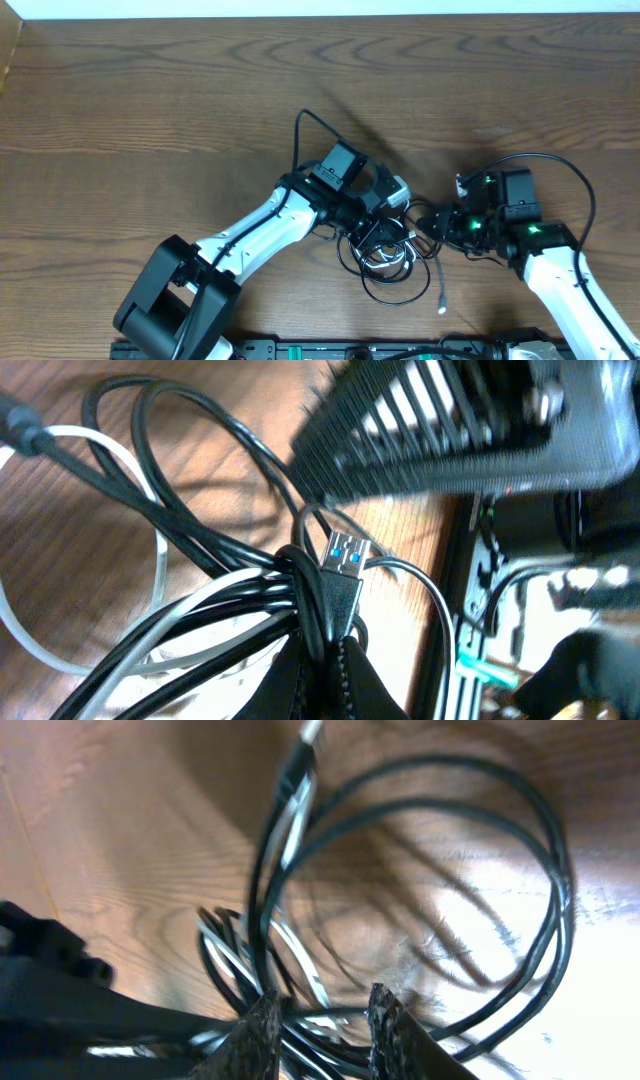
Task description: Untangle cables
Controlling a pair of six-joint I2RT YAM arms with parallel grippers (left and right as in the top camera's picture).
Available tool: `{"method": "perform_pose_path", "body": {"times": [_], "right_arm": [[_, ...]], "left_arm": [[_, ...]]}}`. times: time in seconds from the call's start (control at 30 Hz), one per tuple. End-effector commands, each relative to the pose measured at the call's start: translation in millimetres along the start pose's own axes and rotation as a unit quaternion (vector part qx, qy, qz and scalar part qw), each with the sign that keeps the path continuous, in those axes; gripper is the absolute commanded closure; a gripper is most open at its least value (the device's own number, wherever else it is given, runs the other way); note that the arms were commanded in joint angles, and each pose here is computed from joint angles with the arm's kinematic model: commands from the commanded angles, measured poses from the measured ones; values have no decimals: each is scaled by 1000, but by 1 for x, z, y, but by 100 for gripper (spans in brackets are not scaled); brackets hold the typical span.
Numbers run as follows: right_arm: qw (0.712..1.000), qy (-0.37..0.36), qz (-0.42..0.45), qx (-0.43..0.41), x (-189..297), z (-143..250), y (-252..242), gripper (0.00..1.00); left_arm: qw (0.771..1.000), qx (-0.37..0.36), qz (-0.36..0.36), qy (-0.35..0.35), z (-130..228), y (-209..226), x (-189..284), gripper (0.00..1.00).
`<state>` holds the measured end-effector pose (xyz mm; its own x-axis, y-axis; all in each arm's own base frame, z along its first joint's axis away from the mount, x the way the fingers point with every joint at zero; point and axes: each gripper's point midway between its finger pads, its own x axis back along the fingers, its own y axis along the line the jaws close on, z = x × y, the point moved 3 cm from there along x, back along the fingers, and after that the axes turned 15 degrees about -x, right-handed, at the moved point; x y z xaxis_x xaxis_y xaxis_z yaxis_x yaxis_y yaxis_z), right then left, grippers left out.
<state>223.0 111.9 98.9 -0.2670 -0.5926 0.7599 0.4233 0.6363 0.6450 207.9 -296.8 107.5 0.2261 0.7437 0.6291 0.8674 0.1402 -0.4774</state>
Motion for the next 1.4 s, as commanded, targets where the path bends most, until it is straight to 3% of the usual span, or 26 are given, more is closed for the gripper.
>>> {"method": "perform_pose_path", "body": {"times": [0.0, 0.2, 0.4, 0.53, 1.1, 1.37], "right_arm": [[1000, -9, -15, 9, 10, -5, 4, 69], [999, 1, -24, -47, 10, -2, 7, 67], [994, 35, -16, -99, 8, 12, 3, 80], [990, 45, -3, -133, 6, 18, -5, 80], [979, 62, 18, -191, 4, 28, -9, 78], [980, 58, 23, -190, 2, 29, -8, 84]], "left_arm": [[995, -97, 23, -3, 1, -16, -2, 93], [988, -156, 16, 5, 0, -21, -12, 93], [984, -175, -20, 22, -1, -16, -18, 93], [983, -184, -24, 12, -6, -15, -18, 93], [982, -185, -24, 11, -7, -15, -18, 93], [983, -183, -24, 11, -7, -15, -18, 93]]}}
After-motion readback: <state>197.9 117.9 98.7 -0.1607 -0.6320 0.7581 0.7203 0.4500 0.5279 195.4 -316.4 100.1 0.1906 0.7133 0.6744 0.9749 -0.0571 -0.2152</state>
